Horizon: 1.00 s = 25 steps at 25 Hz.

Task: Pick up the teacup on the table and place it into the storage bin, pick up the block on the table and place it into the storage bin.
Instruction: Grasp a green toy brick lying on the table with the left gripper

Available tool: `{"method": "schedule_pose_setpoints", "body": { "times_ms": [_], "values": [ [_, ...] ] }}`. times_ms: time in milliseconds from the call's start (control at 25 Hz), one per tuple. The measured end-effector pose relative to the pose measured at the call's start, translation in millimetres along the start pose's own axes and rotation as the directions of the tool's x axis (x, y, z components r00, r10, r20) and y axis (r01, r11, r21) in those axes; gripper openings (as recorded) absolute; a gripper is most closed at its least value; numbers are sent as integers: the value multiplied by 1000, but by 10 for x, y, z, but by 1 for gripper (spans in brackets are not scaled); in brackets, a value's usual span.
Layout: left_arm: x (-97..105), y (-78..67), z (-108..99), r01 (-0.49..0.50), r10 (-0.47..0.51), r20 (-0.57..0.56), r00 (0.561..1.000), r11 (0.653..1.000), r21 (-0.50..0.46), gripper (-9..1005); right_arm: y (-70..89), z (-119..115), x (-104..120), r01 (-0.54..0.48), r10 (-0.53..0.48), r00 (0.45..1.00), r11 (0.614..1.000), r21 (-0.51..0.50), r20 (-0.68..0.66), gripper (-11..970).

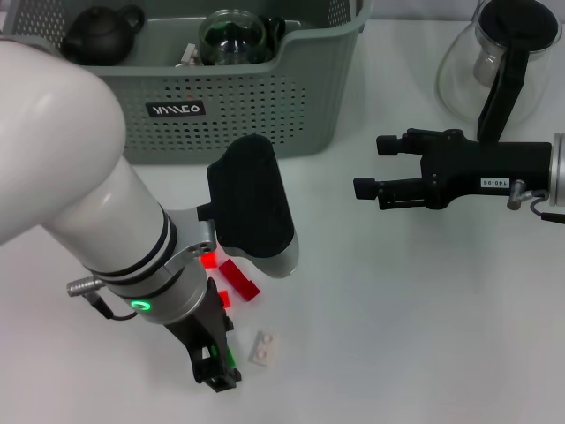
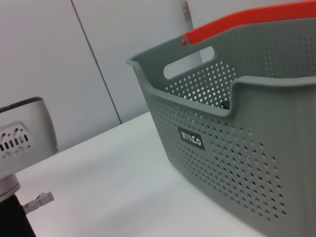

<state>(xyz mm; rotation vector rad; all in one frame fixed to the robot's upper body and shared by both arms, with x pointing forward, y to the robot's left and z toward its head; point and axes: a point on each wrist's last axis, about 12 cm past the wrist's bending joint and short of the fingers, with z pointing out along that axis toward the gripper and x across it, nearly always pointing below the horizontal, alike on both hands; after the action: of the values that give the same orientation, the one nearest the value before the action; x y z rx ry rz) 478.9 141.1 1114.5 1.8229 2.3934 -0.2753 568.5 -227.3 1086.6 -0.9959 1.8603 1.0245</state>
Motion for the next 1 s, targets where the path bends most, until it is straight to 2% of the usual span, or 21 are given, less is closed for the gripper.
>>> {"method": "schedule_pose_setpoints", "body": {
  "times_ms": [200, 1000],
  "values": [
    [-2, 6, 9, -6, 6, -11, 1000, 1000, -8, 521, 0, -1, -2, 0, 0, 1000, 1000, 0, 1, 941],
    [-22, -3, 39, -29, 28, -25, 999, 999, -19, 501, 4, -3, -15, -4, 4, 1000, 1000, -5, 6, 942]
  ]
}}
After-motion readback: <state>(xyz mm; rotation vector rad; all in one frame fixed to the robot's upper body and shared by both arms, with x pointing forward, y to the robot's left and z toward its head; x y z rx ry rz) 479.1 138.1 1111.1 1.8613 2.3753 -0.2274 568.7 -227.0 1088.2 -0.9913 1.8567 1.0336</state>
